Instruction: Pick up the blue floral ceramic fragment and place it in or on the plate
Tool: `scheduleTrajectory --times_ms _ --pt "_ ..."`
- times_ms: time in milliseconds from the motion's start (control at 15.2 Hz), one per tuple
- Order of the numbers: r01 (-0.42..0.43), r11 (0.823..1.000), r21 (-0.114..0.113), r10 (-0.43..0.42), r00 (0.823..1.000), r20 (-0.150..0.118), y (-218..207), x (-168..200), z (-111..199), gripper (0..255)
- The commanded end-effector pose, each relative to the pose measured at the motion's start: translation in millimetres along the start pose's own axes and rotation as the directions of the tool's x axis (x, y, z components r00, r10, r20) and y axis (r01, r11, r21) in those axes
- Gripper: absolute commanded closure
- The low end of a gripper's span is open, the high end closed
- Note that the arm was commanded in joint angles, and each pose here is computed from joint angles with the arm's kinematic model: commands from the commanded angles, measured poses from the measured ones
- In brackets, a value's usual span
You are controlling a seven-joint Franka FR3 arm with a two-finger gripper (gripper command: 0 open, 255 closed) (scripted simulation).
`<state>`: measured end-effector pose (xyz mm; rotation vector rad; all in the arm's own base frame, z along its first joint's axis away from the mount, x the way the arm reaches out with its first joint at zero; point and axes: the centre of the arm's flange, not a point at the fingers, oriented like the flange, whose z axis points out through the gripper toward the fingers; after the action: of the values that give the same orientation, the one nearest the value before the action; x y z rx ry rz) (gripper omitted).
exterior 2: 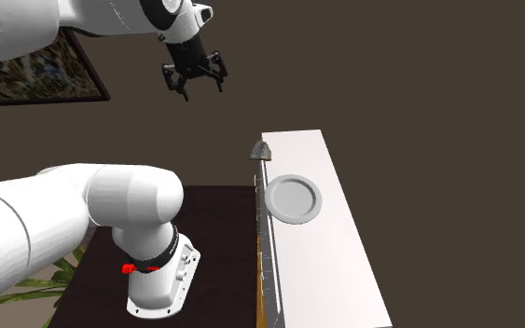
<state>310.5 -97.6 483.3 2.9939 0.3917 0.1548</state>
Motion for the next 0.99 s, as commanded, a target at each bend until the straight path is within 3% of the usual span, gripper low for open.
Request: scheduleTrajectory --times_ms 0,924 --pt "0.016 1.0 -0.009 -0.016 1.0 -0.007 16.4 -2.4 21.0 0" --pt "0.114 0.991 -0.064 -0.117 0.993 -0.034 109.2 -8.2 176.3 0"
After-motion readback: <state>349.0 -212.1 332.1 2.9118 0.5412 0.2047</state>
